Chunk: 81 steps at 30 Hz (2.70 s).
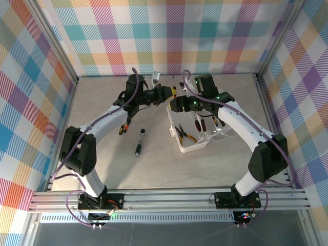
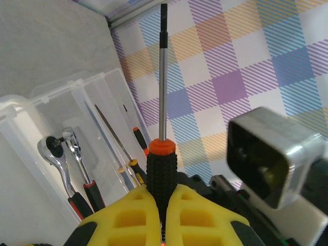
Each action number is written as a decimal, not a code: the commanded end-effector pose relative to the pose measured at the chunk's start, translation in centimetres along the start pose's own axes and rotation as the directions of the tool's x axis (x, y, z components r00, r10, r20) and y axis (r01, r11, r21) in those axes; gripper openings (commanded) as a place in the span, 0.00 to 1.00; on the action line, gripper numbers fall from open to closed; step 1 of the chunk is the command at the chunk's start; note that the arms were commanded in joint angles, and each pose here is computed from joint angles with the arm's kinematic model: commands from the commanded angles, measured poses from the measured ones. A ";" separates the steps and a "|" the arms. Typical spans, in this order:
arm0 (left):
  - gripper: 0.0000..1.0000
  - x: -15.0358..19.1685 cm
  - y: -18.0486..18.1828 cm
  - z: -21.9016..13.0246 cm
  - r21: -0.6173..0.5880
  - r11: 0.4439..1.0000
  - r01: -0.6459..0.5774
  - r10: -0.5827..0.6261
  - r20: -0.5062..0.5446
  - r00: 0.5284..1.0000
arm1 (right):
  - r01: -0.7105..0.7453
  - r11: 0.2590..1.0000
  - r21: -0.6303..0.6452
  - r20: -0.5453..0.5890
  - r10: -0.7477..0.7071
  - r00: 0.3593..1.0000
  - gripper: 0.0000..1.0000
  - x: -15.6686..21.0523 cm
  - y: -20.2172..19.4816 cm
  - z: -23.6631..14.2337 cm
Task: Pack the tool kit
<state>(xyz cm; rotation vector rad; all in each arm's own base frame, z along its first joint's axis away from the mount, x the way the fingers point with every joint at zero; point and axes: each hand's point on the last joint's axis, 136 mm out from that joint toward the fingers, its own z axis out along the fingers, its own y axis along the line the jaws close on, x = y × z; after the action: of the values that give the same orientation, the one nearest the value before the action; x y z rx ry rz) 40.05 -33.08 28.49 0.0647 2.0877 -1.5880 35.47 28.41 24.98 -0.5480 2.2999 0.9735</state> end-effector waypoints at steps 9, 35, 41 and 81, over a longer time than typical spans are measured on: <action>0.00 1.4 -0.5 1.1 0.037 0.999 -0.012 0.014 -0.046 0.999 | 0.035 0.999 -0.006 0.054 -0.035 0.998 0.09 -2.0 1.0 -0.6; 1.00 -2.2 17.6 -16.4 -0.904 0.366 -0.220 0.160 -0.172 0.972 | 0.037 0.532 0.846 -0.173 0.208 0.963 0.00 7.3 -20.0 -16.2; 1.00 -1.5 18.9 -16.8 -0.906 0.366 -0.212 0.127 -0.177 0.976 | 0.091 0.503 0.860 -0.249 0.257 0.934 0.00 8.4 -21.7 -15.6; 1.00 2.7 22.1 -17.3 -0.904 0.354 -0.238 0.001 -0.254 0.967 | 0.182 0.553 0.813 -0.277 0.093 0.957 0.99 4.1 -16.2 -13.6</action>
<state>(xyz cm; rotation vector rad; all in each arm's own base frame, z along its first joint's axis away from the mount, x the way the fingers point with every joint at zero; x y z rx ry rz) 40.31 -11.75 12.14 -0.0480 2.7074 -0.1041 37.13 5.74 20.38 -0.2899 2.6655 -0.3864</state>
